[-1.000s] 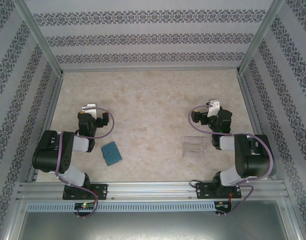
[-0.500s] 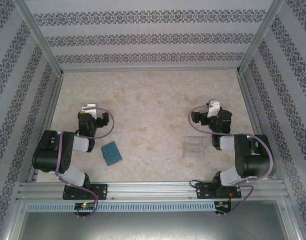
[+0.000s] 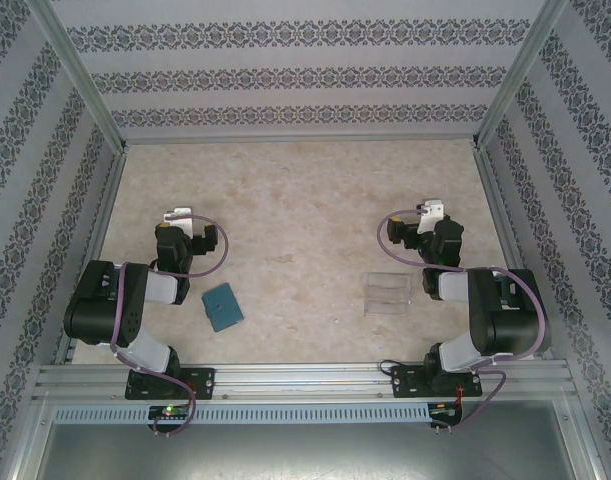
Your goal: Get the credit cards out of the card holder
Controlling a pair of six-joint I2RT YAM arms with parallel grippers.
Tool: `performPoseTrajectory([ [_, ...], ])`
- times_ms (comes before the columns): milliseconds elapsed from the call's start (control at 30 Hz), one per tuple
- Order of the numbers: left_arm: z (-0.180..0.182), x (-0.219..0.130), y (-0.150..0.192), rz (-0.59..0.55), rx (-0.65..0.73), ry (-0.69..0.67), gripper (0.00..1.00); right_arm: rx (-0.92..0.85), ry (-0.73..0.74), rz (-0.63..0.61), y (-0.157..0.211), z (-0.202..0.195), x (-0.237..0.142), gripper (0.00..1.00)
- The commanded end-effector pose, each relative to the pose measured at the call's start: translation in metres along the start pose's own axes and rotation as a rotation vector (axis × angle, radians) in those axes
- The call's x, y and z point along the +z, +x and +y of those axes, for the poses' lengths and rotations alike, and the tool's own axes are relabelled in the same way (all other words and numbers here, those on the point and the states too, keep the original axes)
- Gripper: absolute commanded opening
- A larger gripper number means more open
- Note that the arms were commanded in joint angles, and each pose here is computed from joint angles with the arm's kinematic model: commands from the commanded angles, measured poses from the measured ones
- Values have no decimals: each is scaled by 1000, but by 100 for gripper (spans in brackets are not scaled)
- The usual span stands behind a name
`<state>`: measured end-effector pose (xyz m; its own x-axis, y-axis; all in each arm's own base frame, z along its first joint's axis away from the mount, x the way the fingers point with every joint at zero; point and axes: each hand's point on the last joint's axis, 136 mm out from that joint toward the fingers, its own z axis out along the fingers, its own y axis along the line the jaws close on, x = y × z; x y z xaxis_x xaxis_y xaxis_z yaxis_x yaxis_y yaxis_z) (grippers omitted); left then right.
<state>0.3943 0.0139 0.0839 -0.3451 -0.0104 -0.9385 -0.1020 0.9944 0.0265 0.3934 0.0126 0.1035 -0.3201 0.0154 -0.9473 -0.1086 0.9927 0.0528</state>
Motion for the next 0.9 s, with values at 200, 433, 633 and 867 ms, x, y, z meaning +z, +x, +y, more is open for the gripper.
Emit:
performPoseTrajectory([
  [200,-3,-4,-11,-36,24,30,100,-22,2,19,-13,8,2,98],
  [433,5,-13,-30,-14,9,-13,100,-25,20,81,-16,9,1,98],
  [633,15,-23,-48,21,-51,-71,100,7,56,148,-23,6,-3,97],
  [867,12,-38,-65,101,-170,-57,100,61,35,240,-28,22,-16,96],
])
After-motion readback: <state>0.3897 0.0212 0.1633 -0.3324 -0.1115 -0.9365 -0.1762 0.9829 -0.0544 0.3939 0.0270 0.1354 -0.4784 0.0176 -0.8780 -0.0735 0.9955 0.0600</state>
